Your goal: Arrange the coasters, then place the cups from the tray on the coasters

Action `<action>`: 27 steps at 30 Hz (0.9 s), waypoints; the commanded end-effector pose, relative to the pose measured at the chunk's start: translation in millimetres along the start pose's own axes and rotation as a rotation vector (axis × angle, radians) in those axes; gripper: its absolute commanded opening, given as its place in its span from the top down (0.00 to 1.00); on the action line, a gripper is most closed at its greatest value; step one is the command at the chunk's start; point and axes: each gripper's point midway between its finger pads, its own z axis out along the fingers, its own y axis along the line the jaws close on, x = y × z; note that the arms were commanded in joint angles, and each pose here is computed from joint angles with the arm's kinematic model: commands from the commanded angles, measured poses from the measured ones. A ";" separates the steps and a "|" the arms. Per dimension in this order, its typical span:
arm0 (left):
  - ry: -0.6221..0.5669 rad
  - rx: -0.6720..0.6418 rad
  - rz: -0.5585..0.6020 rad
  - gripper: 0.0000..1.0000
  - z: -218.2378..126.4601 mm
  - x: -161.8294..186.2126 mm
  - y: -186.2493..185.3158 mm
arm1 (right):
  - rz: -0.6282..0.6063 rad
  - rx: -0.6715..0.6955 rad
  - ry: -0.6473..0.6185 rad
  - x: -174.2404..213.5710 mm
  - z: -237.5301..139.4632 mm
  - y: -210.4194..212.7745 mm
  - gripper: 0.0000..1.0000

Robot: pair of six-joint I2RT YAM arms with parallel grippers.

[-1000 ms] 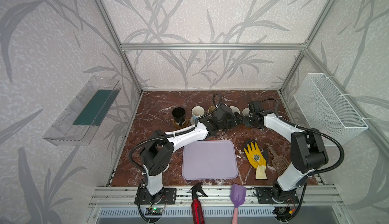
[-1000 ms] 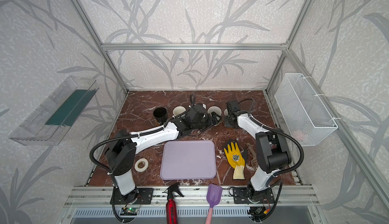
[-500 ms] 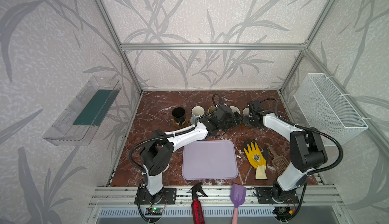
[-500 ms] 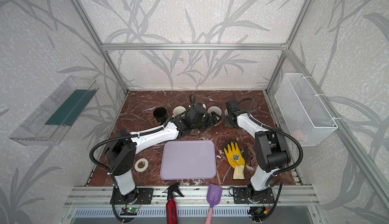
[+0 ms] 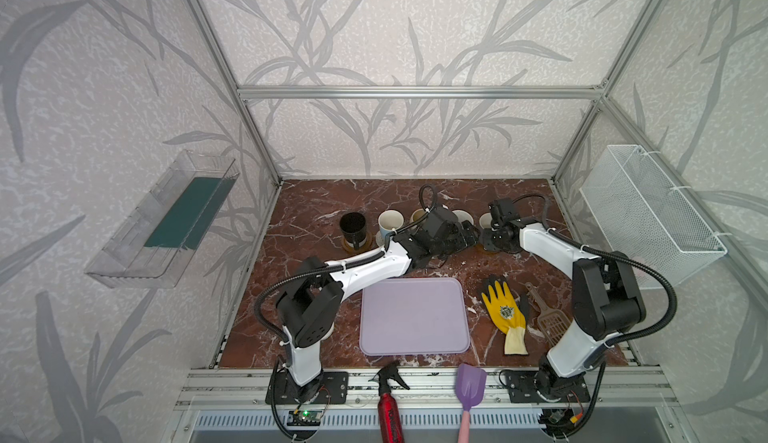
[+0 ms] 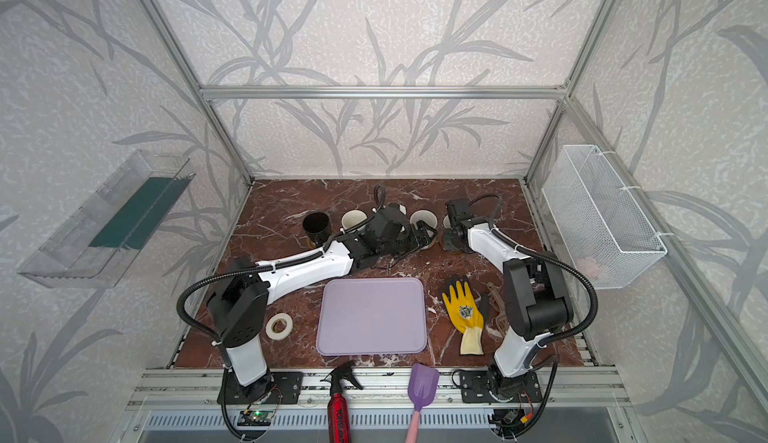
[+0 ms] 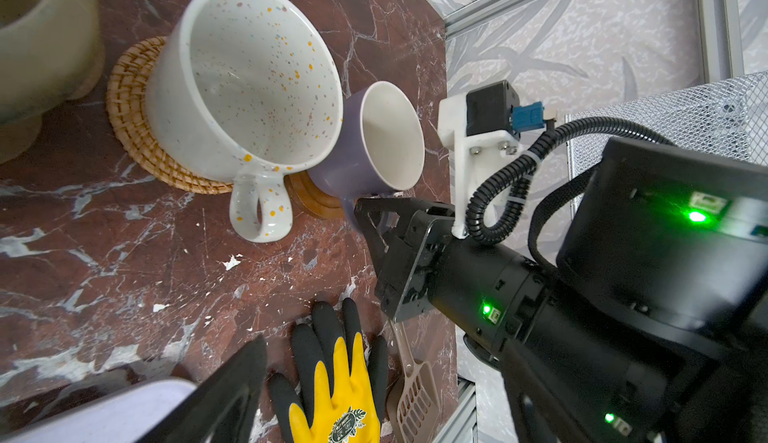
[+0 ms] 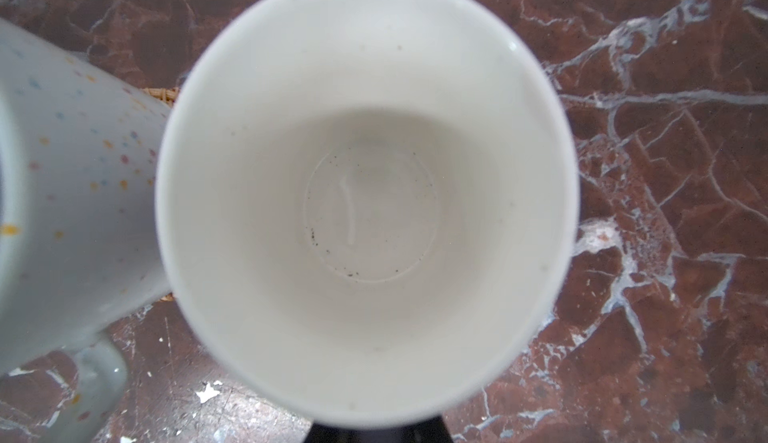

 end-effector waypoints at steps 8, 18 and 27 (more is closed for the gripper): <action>-0.034 0.002 0.015 0.09 -9.1 -10.0 -7.3 | -0.008 0.027 0.010 -0.9 -5.3 -5.4 0.51; -0.093 -0.019 0.116 0.01 -39.4 -22.2 -13.0 | 0.012 -0.020 -0.150 -20.6 -54.4 -7.8 0.18; -0.293 -0.230 0.376 0.01 -136.4 -54.0 36.1 | 0.006 -0.123 -0.403 -18.8 -131.0 -13.8 0.01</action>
